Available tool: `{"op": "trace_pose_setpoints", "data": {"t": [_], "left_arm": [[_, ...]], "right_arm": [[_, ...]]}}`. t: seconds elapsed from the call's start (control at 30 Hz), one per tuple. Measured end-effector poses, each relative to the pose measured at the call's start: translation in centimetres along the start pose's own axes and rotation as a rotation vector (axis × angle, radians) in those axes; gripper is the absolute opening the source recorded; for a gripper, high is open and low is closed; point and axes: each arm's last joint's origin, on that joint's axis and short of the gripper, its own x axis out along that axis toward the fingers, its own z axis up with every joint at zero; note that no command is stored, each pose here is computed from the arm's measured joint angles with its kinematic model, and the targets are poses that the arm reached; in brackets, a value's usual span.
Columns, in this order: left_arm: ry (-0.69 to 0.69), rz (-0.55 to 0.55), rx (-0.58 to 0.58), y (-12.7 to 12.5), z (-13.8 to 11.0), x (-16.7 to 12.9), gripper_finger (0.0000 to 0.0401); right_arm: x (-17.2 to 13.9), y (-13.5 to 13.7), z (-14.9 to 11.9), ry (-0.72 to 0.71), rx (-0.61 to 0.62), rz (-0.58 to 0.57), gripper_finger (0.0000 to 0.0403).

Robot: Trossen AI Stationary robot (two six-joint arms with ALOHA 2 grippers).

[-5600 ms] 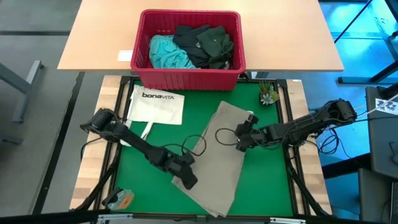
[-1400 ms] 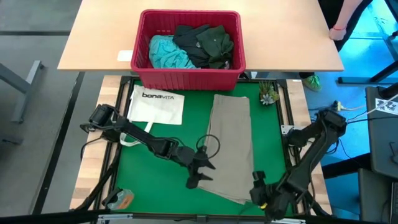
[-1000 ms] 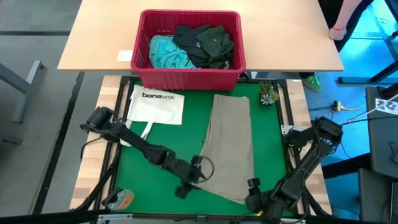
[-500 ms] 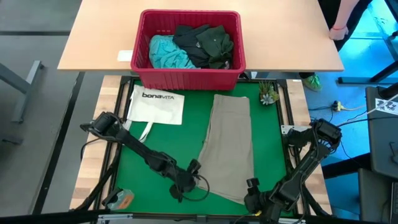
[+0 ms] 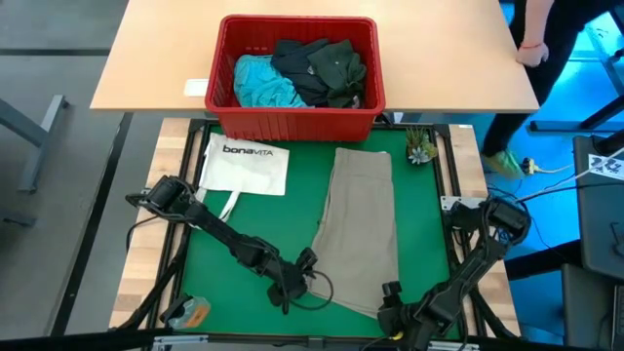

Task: Fold Laundry from Bin
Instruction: Fold the light brown shorts

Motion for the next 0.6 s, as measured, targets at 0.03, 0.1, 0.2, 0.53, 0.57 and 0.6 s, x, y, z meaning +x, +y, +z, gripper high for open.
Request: {"op": "trace_pose_setpoints", "data": {"t": [0.03,0.1,0.2,0.53,0.57,0.6], "left_arm": [[0.001,0.004,0.007,0.03,-0.06,0.12,0.0217],[0.007,0.007,0.012,0.05,-0.2,0.32,0.0217],[0.015,0.007,0.015,0.06,-0.49,0.76,0.0217],[-0.001,-0.009,0.056,0.02,-0.48,0.96,0.0217],[-0.004,-0.015,0.055,-0.01,-0.53,1.07,0.0217],[-0.003,-0.019,0.055,-0.04,-0.56,1.11,0.0217]], "right_arm": [[0.34,0.01,-0.1,0.004,-0.002,-0.011,0.0209],[0.7,0.07,-0.17,0.005,-0.006,-0.025,0.0209],[0.87,0.08,-0.2,0.004,-0.007,-0.033,0.0209],[0.93,-0.01,-0.24,0.014,-0.007,-0.035,0.0198],[0.93,-0.02,-0.24,0.015,-0.007,-0.035,0.0193],[0.93,-0.03,-0.24,0.015,-0.006,-0.035,0.0186]]}}
